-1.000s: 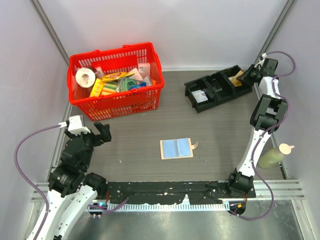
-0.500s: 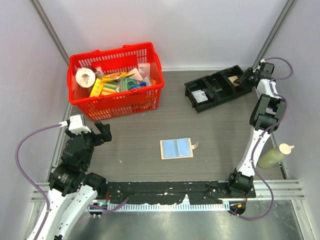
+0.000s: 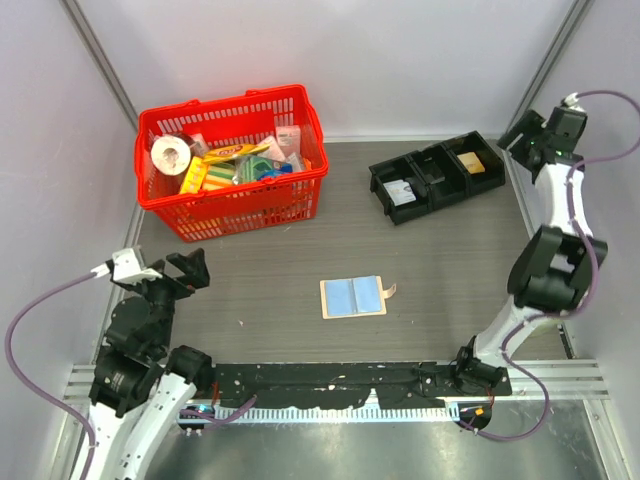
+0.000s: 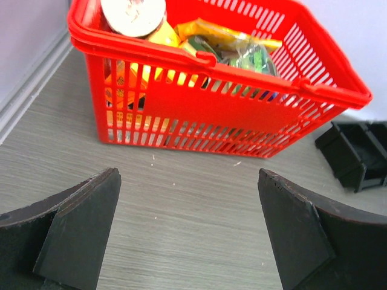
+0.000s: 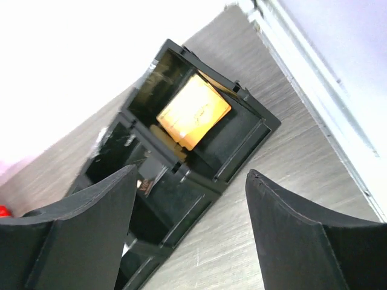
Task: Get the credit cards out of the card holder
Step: Place the credit card in the storage box, then reset both arms
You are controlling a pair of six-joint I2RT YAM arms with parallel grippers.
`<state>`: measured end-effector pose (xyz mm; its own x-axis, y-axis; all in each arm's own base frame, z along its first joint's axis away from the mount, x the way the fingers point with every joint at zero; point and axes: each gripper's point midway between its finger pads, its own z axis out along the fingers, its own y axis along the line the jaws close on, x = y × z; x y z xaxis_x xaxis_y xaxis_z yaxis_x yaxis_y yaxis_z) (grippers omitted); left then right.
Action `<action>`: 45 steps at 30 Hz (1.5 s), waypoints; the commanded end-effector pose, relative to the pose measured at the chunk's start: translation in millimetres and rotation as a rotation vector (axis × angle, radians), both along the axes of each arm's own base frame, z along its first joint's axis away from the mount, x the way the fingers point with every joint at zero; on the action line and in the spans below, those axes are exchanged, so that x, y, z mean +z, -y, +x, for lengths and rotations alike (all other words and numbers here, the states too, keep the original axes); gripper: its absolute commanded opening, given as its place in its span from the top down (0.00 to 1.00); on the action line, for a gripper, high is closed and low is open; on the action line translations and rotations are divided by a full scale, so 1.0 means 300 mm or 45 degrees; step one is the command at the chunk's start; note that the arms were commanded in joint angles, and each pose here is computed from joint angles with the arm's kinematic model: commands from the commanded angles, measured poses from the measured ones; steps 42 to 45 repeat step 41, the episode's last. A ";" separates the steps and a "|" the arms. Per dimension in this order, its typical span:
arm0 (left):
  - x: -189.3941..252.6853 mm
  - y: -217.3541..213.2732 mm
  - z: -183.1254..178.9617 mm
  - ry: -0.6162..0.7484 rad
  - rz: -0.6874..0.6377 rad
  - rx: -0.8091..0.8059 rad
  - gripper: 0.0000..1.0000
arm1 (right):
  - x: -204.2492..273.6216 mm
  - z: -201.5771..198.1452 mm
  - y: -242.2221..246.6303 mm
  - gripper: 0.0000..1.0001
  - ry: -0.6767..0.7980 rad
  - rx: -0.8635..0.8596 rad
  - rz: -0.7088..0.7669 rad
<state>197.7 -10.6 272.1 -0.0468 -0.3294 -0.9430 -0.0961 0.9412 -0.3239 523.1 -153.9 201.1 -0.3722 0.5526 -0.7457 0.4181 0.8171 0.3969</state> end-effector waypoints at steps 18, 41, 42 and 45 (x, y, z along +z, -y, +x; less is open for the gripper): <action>0.152 -0.094 -0.128 0.358 -0.189 0.107 0.00 | 0.557 -0.968 -0.414 0.16 0.794 0.017 -0.286; 0.122 -0.041 -0.106 0.320 -0.107 -0.003 0.00 | 0.439 -1.130 -0.417 0.16 1.008 -0.029 -0.407; 0.122 -0.041 -0.106 0.320 -0.107 -0.003 0.00 | 0.439 -1.130 -0.417 0.16 1.008 -0.029 -0.407; 0.122 -0.041 -0.106 0.320 -0.107 -0.003 0.00 | 0.439 -1.130 -0.417 0.16 1.008 -0.029 -0.407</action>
